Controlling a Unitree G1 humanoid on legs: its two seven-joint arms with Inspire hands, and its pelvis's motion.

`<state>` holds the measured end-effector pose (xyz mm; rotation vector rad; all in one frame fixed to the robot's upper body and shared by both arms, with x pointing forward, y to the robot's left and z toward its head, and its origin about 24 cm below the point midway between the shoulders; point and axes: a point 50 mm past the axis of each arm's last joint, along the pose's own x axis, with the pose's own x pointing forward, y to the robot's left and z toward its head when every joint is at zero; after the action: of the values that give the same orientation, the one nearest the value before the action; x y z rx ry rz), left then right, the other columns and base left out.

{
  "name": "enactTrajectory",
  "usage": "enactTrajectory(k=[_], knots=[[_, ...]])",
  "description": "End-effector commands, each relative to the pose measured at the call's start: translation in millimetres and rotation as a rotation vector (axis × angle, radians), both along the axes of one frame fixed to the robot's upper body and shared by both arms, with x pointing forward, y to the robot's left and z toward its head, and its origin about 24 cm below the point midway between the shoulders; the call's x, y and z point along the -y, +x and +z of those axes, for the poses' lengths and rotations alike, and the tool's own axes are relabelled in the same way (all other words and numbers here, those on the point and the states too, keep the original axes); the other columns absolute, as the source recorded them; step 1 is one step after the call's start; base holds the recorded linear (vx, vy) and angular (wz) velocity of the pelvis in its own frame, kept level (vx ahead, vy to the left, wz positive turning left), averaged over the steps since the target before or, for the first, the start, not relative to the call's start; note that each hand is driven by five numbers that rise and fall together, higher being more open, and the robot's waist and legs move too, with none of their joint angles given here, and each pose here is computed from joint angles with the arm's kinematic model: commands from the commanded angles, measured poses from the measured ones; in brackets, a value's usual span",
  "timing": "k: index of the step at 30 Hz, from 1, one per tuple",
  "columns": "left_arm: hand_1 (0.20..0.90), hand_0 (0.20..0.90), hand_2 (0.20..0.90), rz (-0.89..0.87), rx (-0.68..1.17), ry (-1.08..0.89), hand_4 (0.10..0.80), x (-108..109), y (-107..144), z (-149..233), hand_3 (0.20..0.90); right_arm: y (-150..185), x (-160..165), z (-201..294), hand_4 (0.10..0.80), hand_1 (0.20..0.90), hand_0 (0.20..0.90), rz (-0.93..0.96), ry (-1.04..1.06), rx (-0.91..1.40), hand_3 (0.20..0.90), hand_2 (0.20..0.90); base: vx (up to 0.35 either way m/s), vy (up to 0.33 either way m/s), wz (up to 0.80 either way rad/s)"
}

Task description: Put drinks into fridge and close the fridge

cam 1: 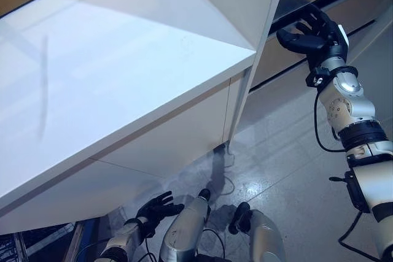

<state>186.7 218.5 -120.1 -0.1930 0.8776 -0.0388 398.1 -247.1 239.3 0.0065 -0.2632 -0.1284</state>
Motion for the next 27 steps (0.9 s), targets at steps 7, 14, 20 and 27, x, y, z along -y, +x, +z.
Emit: enactTrajectory(k=[7, 14, 20, 27], knots=[[0.9, 0.9, 0.9, 0.064, -0.098, 0.01, 0.8, -18.1, -41.4, -13.6, 0.9, -48.1, -12.8, -3.1, 0.8, 0.9, 0.9, 0.077, 0.064, 0.28, 0.9, 0.9, 0.008, -0.021, -0.35], [0.9, 0.9, 0.9, 0.127, -0.109, -0.006, 0.8, -15.7, -54.9, -19.8, 0.9, -97.0, 4.3, -140.9, 0.8, 0.9, 0.9, 0.147, 0.317, -0.035, 0.9, 0.9, 0.012, -0.038, -0.36], [0.9, 0.9, 0.9, 0.165, -0.141, -0.007, 0.8, -17.7, -70.2, -25.3, 0.9, -161.3, -10.4, -269.3, 0.8, 0.9, 0.9, 0.096, 0.495, -0.468, 0.9, 0.9, -0.023, -0.045, -0.33], [0.9, 0.9, 0.9, 0.159, -0.193, 0.001, 0.8, -19.8, -84.0, -31.6, 0.9, -222.4, -8.9, -353.7, 0.8, 0.9, 0.9, -0.047, 0.521, -0.917, 0.9, 0.9, -0.01, -0.008, -0.03]])
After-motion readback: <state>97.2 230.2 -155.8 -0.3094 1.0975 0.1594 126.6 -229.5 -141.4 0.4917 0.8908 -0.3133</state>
